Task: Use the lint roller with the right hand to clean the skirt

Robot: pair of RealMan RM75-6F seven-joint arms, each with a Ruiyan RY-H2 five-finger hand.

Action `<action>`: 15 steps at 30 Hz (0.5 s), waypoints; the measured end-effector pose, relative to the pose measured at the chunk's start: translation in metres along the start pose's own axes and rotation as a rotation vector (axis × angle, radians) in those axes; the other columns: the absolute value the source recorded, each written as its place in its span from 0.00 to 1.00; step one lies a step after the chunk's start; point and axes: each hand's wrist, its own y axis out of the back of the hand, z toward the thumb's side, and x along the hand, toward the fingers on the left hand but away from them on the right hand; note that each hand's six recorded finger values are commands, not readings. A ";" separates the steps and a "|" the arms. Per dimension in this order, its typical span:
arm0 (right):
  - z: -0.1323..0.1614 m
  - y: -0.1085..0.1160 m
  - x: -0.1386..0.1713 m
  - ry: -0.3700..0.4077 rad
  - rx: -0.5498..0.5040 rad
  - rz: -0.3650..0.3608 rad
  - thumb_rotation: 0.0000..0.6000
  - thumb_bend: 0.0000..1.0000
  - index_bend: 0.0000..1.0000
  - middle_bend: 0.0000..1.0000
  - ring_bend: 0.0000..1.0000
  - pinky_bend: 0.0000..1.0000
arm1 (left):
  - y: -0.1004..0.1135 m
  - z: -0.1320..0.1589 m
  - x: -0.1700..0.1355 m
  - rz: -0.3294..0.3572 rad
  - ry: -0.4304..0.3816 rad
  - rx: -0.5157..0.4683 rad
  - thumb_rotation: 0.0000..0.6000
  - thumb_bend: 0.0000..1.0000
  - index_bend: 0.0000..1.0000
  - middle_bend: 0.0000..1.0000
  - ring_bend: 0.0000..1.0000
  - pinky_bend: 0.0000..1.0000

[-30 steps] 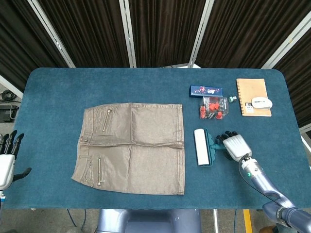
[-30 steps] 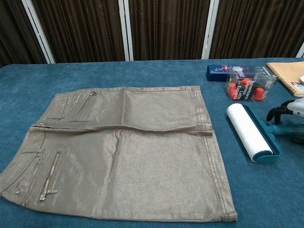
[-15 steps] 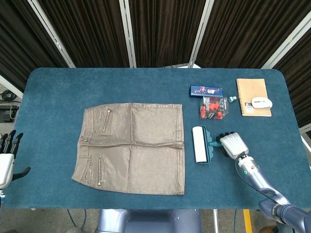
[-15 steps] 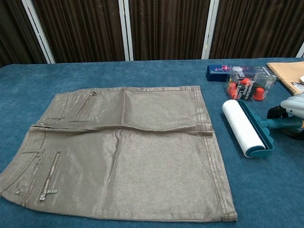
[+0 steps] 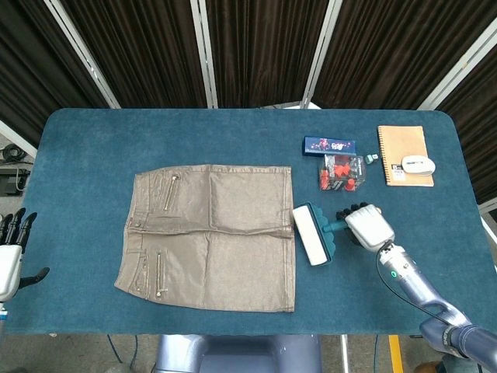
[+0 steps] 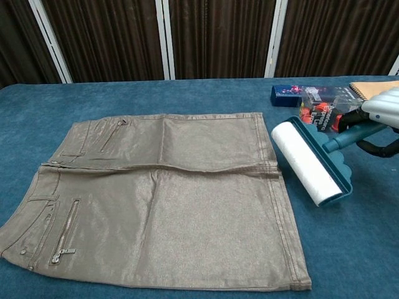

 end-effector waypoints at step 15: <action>0.109 0.071 -0.069 0.224 0.100 0.002 1.00 0.96 0.58 0.57 0.44 0.52 | -0.002 -0.013 0.010 -0.035 0.045 -0.038 1.00 0.00 0.00 0.00 0.00 0.00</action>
